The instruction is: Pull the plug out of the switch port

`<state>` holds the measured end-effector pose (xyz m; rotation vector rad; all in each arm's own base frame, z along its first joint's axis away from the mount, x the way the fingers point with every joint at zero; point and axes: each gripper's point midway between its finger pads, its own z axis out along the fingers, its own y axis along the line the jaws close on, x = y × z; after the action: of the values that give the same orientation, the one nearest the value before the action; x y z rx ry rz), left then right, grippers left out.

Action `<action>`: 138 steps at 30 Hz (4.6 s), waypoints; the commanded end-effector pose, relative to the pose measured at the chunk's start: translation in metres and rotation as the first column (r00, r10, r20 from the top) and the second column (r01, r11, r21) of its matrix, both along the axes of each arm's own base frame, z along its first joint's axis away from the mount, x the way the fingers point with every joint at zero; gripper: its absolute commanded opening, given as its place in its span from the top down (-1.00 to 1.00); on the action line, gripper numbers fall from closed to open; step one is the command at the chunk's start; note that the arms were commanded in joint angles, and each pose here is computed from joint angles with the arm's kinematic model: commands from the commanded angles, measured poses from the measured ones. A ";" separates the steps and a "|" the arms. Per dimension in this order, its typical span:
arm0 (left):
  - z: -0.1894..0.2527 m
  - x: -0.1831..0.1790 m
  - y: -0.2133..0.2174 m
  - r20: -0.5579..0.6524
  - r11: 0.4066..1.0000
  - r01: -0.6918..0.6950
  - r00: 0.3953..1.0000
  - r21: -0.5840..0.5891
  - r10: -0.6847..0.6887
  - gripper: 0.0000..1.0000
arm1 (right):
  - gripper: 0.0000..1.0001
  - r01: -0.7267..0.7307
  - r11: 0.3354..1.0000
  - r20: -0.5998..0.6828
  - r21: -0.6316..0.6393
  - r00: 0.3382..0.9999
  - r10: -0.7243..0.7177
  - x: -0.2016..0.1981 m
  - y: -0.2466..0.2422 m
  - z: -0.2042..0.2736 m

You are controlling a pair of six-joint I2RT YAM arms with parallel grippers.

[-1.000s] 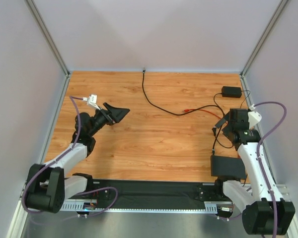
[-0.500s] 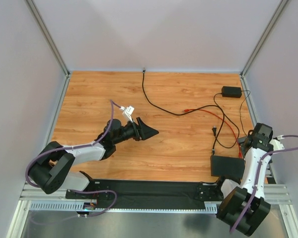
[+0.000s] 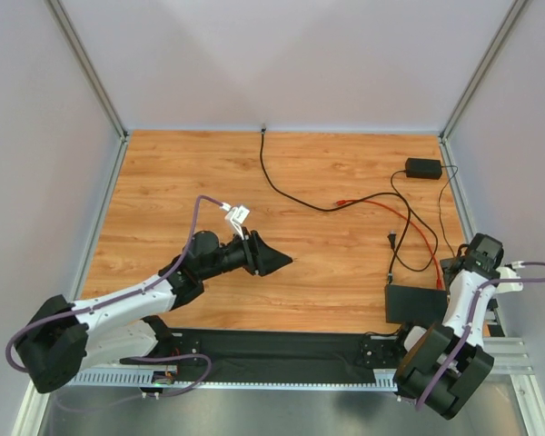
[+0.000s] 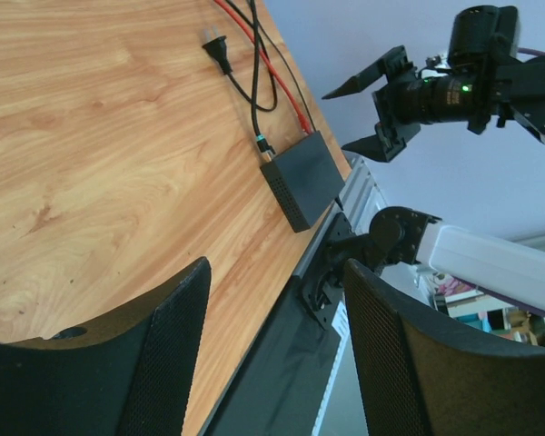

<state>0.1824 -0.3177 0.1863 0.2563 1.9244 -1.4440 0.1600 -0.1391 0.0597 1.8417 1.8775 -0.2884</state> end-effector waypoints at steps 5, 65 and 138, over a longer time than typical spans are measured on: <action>0.008 -0.011 0.023 0.056 0.998 -0.043 0.998 0.053 0.040 -0.33 | -0.69 0.018 0.999 0.012 0.029 1.000 -0.018 0.001 0.003 -0.026; -0.127 -0.009 -0.136 -0.125 0.934 0.198 0.978 0.296 -0.167 -0.18 | -0.75 -0.774 0.622 0.259 0.116 0.629 0.733 0.077 0.143 -0.014; -0.084 0.021 -0.196 -0.084 0.909 0.371 0.928 0.188 -0.362 -0.18 | -0.42 -0.782 0.574 0.337 0.244 0.623 0.706 0.053 0.175 0.058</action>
<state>0.2001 -0.5078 0.0906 0.7255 2.2168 -1.4719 0.2083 0.0202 0.1071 1.0784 2.4551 0.4124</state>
